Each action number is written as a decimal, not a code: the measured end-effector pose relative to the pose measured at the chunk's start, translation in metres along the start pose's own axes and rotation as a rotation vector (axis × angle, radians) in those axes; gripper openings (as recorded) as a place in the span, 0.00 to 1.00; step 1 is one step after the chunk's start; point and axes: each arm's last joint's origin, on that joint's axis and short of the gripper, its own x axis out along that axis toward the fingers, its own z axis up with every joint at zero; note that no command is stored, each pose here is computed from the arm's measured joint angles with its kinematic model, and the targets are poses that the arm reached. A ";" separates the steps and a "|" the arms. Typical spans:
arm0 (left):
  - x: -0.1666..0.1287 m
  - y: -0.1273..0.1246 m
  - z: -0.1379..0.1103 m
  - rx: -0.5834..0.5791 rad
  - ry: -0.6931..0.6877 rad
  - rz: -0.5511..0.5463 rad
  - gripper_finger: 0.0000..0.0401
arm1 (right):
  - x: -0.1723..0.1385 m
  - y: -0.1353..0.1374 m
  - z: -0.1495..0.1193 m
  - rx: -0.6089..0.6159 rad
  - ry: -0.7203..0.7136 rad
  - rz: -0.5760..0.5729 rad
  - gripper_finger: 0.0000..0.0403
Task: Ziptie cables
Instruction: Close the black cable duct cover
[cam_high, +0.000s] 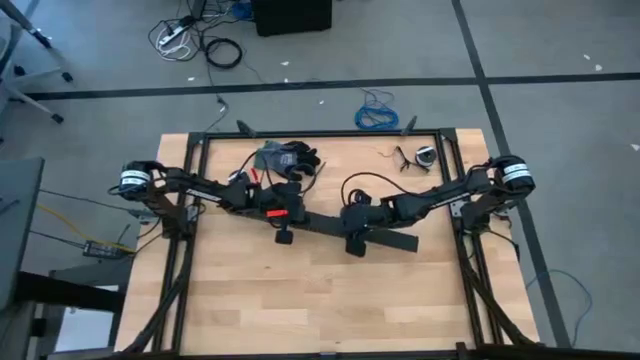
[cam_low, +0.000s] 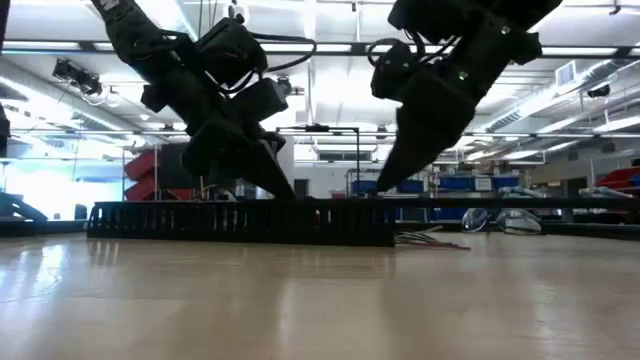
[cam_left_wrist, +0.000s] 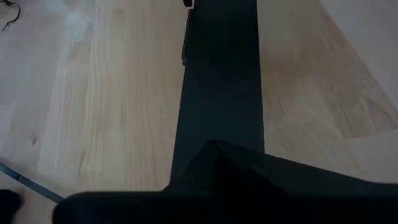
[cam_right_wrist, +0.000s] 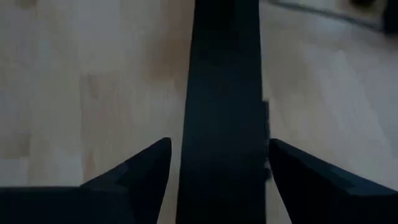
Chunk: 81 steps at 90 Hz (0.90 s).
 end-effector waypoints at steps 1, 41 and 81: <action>0.000 0.000 0.000 0.000 0.000 0.000 0.00 | 0.000 0.000 0.001 0.000 -0.004 0.000 0.65; 0.001 0.000 0.001 -0.087 -0.023 0.006 0.00 | 0.012 -0.009 0.005 -0.023 -0.048 0.044 0.04; 0.001 0.002 0.003 -0.196 -0.039 0.056 0.00 | 0.032 -0.011 0.001 0.020 -0.031 0.086 0.00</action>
